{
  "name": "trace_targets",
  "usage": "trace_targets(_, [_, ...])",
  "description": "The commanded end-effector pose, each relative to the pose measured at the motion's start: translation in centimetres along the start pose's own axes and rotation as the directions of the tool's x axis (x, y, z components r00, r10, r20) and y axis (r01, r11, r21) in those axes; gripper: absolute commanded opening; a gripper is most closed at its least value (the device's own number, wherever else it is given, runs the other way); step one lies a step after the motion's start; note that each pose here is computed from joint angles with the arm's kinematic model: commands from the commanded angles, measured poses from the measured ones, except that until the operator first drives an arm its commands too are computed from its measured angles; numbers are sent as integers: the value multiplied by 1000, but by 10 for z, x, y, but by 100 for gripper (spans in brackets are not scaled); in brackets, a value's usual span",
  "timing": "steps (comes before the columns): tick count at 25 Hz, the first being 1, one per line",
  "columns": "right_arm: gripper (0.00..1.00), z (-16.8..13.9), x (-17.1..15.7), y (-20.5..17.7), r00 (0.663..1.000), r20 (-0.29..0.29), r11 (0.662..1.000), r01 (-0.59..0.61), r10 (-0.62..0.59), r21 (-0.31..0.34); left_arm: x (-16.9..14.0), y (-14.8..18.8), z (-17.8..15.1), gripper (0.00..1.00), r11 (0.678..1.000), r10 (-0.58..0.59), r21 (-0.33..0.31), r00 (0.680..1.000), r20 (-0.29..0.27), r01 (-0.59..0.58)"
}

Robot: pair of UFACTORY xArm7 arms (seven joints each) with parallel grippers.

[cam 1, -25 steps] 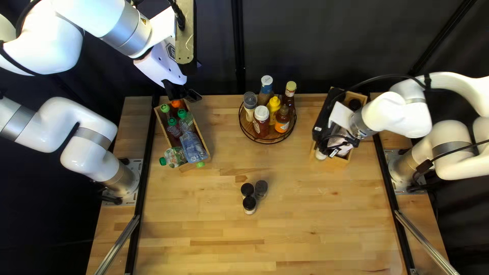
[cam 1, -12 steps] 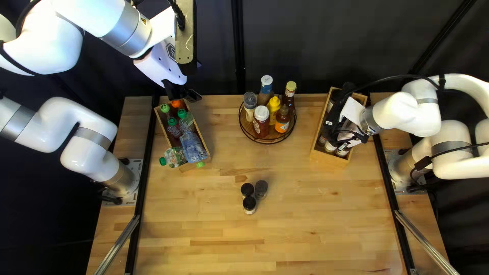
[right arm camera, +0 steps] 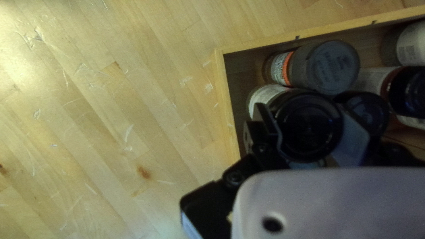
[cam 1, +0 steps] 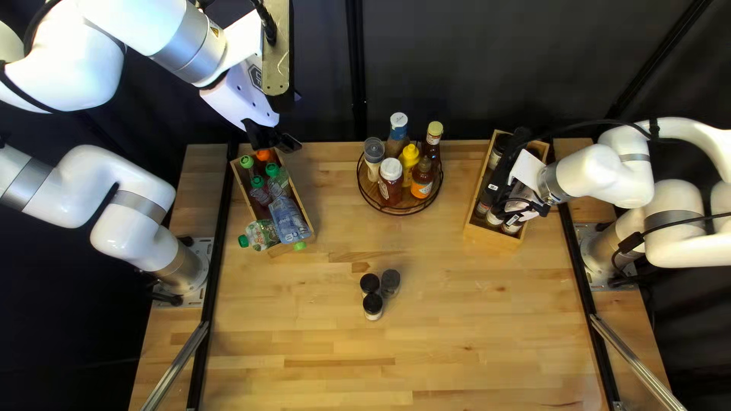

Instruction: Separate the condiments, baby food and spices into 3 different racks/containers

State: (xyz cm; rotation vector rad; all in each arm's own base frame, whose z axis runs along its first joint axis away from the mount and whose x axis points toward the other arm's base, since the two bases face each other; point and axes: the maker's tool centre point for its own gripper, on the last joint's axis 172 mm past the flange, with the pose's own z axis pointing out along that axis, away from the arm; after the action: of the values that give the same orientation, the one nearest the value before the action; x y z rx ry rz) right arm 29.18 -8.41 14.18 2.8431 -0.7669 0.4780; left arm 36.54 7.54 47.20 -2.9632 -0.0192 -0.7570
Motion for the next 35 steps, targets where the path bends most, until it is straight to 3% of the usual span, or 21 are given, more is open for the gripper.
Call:
trace_targets(1, [100,-15,7,-14,1000,-10,1000,17,-17,19,0,0,0,100,1000,0,0,1000,0,0])
trace_targets(3, [100,-20,11,-25,999,-16,999,30,-29,28,0,0,0,100,1000,0,0,1000,0,0])
trace_targets(8, [100,-29,33,-91,993,-25,987,117,-115,109,0,0,0,100,1000,0,0,1000,0,0])
trace_targets(11, [100,-22,44,-151,974,-34,958,228,-225,173,0,0,0,100,1000,0,0,1000,0,0])
trace_targets(17, [100,-2,59,-217,919,-83,879,392,-385,272,0,0,0,100,1000,0,0,1000,0,0])
trace_targets(20, [100,10,64,-233,886,-128,835,463,-445,298,0,0,0,100,1000,0,0,1000,0,0])
trace_targets(26, [100,40,78,-245,841,-197,781,540,-503,313,0,0,0,100,1000,0,0,1000,0,0])
trace_targets(35, [100,75,102,-261,814,-239,745,581,-529,328,0,0,0,100,1000,0,0,1000,0,0])
